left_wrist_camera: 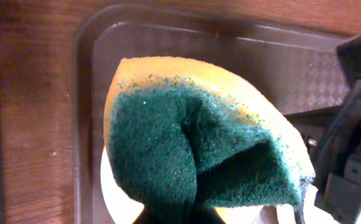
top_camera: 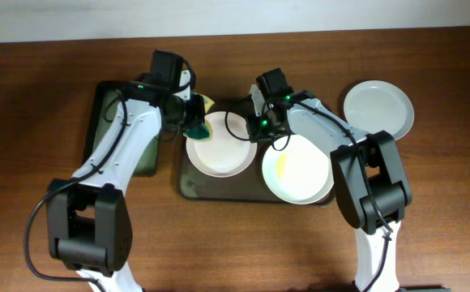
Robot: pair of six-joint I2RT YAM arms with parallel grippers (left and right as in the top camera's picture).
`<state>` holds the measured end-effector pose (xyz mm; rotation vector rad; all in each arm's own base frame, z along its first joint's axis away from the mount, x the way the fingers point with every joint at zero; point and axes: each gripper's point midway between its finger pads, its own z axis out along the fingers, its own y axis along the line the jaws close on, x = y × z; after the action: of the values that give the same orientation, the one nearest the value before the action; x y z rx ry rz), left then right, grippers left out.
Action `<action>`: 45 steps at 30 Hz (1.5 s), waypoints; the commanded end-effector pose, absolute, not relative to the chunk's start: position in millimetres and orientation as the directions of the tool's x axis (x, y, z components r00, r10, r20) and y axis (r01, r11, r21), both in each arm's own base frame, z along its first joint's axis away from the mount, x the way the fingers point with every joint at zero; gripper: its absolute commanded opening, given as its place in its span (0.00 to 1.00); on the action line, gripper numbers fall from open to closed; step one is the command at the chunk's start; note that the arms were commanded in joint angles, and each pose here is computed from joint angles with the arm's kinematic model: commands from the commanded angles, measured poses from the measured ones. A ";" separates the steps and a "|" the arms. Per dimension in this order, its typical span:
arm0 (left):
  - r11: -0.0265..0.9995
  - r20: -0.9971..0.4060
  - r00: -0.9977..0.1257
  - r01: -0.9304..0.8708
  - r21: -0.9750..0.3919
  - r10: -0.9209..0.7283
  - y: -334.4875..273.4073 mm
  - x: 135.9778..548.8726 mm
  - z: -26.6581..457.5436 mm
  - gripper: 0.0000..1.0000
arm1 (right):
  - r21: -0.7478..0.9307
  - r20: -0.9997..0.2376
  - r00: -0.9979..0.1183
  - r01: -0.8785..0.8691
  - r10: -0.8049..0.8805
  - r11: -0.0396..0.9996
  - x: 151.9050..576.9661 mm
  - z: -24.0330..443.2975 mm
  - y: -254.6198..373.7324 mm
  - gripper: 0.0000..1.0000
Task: Clean dirty plates on tray and stack at the side
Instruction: 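Scrub the plate's other side with the sponge in the left gripper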
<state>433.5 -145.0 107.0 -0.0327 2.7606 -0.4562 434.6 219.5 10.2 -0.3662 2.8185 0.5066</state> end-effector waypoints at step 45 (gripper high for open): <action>0.934 -0.664 -0.729 -0.332 0.131 -0.166 -64.4 487.7 122.6 0.00 | 0.261 -0.239 -0.948 -0.270 -0.209 0.927 422.0 6.3 210.5 0.04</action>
<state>470.1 -76.8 59.1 -0.3085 2.5523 0.2969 420.1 224.2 7.8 -0.3589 2.8728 0.5158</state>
